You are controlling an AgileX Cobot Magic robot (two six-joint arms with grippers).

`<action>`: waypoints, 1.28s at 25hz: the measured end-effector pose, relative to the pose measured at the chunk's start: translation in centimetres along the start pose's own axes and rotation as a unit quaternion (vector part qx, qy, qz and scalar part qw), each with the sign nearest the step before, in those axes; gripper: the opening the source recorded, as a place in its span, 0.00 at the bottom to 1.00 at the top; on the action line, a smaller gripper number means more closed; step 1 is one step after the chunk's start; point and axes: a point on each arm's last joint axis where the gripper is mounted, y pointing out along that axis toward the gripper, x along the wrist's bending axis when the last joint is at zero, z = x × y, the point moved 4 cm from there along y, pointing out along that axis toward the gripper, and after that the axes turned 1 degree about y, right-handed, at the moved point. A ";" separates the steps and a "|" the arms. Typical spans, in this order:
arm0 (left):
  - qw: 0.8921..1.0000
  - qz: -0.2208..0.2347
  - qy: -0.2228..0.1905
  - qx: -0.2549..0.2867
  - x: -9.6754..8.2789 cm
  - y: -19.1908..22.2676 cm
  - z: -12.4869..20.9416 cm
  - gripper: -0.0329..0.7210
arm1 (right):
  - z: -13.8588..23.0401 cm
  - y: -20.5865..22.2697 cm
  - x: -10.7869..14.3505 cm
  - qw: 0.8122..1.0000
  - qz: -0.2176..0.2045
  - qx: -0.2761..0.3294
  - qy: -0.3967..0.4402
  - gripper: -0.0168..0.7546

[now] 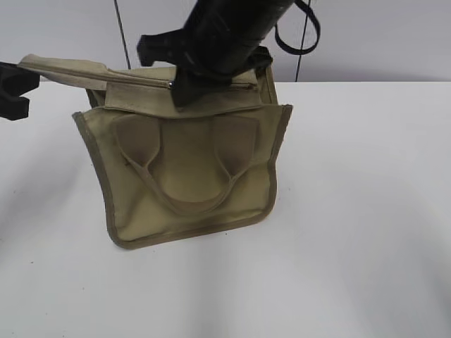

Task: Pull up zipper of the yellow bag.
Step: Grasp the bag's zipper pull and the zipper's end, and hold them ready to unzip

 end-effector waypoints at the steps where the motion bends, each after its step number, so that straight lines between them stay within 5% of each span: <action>1: 1.000 -0.001 0.000 0.001 0.0 0.0 0.0 0.05 | 0.3 -0.3 -1.2 1.000 0.009 0.025 -0.002 0.00; 12: 1.000 -0.001 0.000 0.001 0.0 0.0 0.0 0.05 | 1.0 -2.2 -6.6 0.994 0.033 0.104 -0.009 0.00; 29: 1.000 0.000 0.000 0.000 0.0 0.0 0.0 0.05 | -0.2 -4.7 -7.6 0.987 0.090 0.118 -0.064 0.01; 32: 1.000 -0.003 -0.002 0.002 0.1 0.0 0.1 0.13 | -0.1 -4.8 -7.8 0.986 0.095 0.122 -0.066 0.12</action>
